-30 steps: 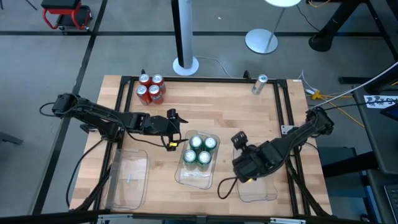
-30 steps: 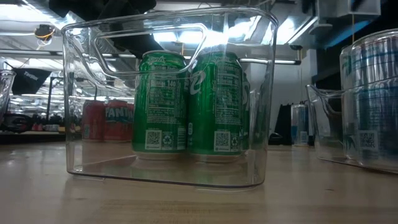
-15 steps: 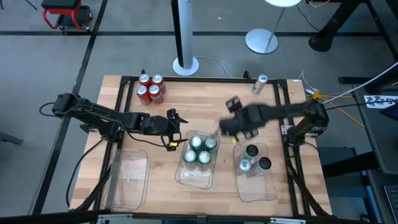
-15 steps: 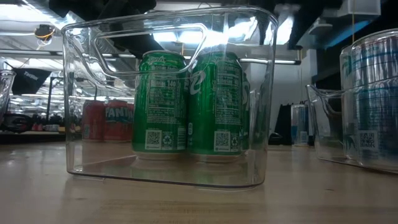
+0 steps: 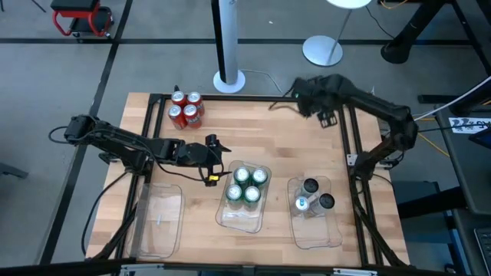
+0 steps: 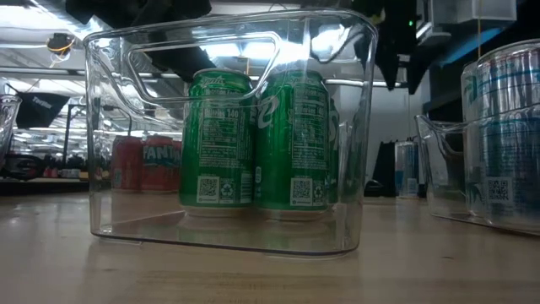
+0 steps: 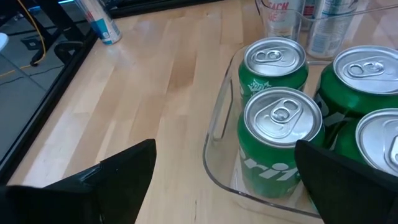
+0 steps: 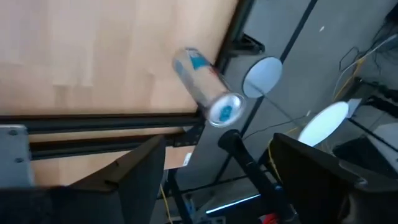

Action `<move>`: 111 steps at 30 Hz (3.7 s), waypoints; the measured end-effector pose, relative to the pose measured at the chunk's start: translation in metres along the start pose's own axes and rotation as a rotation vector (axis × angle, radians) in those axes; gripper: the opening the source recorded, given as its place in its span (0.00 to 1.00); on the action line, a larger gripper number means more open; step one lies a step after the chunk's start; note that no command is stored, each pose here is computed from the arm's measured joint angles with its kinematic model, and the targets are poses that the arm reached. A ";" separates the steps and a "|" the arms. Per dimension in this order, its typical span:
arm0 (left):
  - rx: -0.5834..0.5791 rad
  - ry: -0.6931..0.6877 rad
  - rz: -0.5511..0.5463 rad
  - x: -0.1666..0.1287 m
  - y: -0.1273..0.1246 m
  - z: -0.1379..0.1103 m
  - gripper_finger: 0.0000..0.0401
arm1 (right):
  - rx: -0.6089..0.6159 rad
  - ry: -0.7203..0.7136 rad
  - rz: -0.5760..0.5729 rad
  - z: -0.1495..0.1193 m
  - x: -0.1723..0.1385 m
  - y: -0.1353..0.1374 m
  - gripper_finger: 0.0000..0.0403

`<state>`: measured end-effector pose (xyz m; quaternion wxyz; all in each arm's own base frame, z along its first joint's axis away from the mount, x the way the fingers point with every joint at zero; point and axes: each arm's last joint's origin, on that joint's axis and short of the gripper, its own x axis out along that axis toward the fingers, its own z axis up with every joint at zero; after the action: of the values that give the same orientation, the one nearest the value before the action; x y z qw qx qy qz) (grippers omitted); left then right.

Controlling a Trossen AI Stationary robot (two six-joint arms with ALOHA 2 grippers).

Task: Sort soda cans
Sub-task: Put the blue soda can into the right transparent bin

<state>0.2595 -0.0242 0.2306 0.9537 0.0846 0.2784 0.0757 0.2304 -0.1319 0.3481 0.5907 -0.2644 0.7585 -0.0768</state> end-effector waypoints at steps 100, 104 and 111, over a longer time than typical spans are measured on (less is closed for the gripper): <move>0.025 -0.001 0.001 0.000 0.000 0.000 0.92 | 0.307 -0.376 0.174 -0.093 0.147 -0.046 0.74; 0.025 -0.001 0.001 0.000 0.000 0.000 0.92 | 0.312 -0.382 0.147 -0.090 0.153 -0.048 0.74; 0.025 -0.001 0.001 0.000 0.000 0.000 0.92 | 0.308 -0.385 0.163 -0.087 0.161 -0.048 0.74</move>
<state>0.2596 -0.0239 0.2307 0.9527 0.0967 0.2789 0.0728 0.1377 -0.2686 0.2558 0.7618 -0.1190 0.6302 -0.0917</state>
